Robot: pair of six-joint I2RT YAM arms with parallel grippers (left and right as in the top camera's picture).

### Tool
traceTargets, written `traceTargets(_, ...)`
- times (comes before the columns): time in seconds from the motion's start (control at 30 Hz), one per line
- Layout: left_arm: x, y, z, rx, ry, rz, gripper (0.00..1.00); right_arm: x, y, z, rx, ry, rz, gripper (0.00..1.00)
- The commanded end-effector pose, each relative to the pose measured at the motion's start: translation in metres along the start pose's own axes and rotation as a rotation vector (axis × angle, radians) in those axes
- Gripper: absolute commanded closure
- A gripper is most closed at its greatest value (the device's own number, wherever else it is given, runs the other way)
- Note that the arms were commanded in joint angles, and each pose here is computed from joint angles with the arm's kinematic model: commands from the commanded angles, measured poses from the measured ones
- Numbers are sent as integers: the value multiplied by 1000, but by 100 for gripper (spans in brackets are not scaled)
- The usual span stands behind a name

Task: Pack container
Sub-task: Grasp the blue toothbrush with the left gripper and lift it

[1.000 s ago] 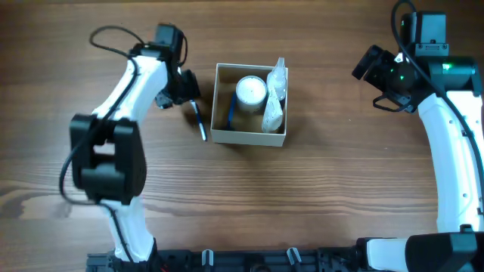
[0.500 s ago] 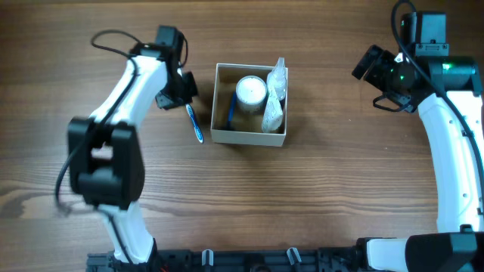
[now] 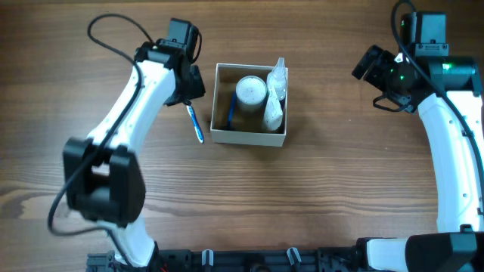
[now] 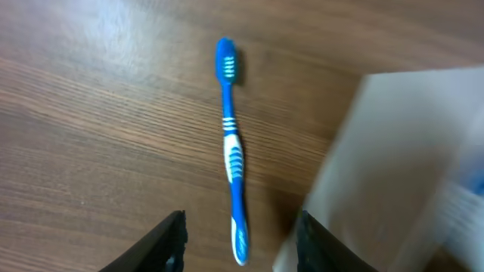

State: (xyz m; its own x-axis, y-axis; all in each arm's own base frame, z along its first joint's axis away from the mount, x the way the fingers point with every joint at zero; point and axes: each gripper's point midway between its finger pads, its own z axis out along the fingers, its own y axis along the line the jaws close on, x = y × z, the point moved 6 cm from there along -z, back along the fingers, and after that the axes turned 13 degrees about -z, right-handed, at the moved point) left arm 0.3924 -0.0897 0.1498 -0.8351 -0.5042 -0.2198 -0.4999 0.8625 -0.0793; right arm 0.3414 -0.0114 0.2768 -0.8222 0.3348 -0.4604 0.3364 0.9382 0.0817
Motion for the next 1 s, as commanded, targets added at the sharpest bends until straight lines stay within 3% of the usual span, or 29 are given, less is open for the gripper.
traceTargets(0.0, 3, 3, 40, -23, 101, -44, 47, 2, 1, 7, -2, 23, 11, 0)
traceTargets(0.17, 14, 6, 77, -80, 178, -39, 47, 2, 1, 7, -2, 23, 11, 0)
traceTargets(0.3, 17, 4, 84, -68, 210, -41, 54, 2, 1, 7, -2, 23, 11, 0)
traceTargets(0.4, 18, 3, 89, -67, 218, -42, 49, 2, 1, 7, -2, 23, 11, 0)
traceTargets(0.53, 24, 7, 105, -97, 249, -41, 51, 2, 1, 7, -2, 23, 11, 0)
traceTargets(0.57, 24, 7, 106, -100, 251, -41, 55, 2, 1, 7, -2, 23, 11, 0)
traceTargets(0.7, 20, 12, 98, -106, 252, -50, 93, 2, 1, 7, -2, 23, 11, 0)
traceTargets(0.8, 8, 20, 73, -84, 224, -80, 96, 2, 1, 7, -2, 23, 11, 0)
traceTargets(0.97, -6, 19, -17, 63, 79, -58, 96, 2, 1, 7, -2, 23, 11, 0)
